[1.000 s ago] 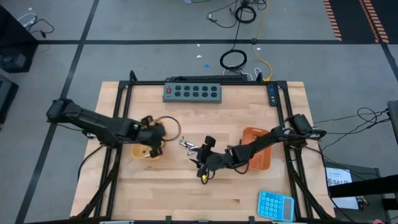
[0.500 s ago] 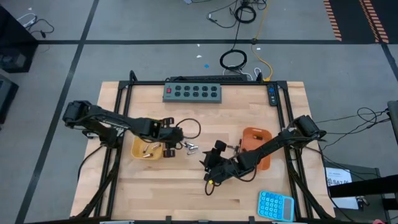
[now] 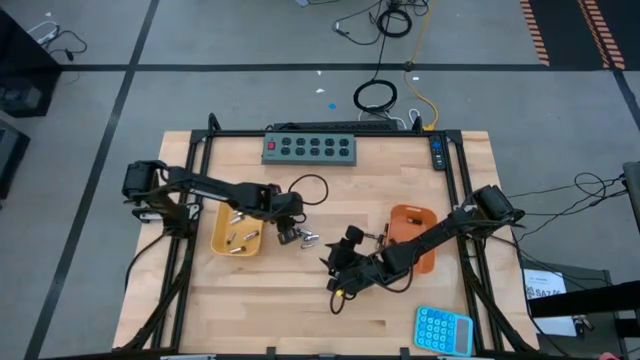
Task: Sort batteries
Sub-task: Put the silver battery into the yellow bin
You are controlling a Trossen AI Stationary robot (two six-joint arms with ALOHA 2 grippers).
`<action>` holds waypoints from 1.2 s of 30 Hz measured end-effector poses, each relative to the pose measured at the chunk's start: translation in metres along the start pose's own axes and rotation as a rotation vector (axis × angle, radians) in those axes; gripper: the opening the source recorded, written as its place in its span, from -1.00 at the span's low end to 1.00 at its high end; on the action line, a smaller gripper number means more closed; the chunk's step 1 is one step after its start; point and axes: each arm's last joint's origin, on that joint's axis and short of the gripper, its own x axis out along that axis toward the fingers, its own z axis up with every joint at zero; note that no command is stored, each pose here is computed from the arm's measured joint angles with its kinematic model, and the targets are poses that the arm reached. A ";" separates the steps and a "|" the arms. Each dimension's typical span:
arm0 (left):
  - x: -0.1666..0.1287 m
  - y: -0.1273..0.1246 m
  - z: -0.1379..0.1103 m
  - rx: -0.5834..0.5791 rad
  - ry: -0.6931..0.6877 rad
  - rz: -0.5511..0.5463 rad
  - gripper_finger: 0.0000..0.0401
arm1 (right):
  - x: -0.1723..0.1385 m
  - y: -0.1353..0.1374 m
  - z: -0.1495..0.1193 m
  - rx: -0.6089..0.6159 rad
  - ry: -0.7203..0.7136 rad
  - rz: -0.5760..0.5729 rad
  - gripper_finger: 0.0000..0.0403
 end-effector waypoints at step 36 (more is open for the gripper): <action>0.008 0.018 0.006 -0.109 0.013 -0.054 -0.33 | 0.020 -0.023 0.010 -0.127 0.028 -0.011 -0.08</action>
